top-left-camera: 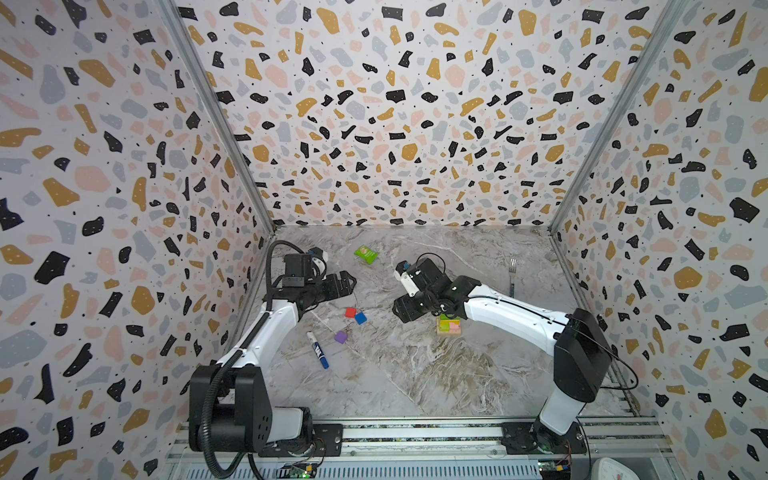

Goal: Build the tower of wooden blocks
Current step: 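Move the open right gripper over the blue cube beside the red cube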

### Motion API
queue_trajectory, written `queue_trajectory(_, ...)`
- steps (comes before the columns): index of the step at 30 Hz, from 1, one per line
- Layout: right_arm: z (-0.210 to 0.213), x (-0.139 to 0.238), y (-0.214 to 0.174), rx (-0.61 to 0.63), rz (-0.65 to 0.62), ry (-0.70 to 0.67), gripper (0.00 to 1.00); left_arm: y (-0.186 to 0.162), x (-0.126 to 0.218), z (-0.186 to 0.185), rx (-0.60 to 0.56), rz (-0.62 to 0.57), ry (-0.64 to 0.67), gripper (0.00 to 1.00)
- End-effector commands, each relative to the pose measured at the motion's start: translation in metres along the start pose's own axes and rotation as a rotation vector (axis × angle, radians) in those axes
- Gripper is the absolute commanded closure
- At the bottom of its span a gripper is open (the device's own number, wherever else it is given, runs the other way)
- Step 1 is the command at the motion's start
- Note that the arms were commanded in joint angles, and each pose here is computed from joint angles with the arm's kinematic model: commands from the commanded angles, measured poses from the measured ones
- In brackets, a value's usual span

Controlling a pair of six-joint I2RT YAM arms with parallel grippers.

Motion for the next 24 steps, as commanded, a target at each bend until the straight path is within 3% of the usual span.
queue_trajectory(1,0.021,-0.002,0.016,0.055,-0.059,0.048,0.3,0.005,0.006,0.005,0.006,-0.048,0.022,0.01)
queue_trajectory(10,0.044,-0.058,0.011,0.143,-0.045,0.023,0.36,0.007,0.008,0.012,0.036,-0.063,0.024,0.01)
queue_trajectory(24,0.056,-0.115,0.014,0.165,-0.08,-0.043,0.39,0.007,0.01,0.011,0.04,-0.072,0.014,0.01)
Point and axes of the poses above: each gripper's point midway between its finger pads, its own x axis back along the fingers, its own z axis along the line the jaws close on, y = z × x, the point moved 7 cm from there along x, back along the fingers, and after that the axes turned 5 degrees about -x, right-handed, at the moved point
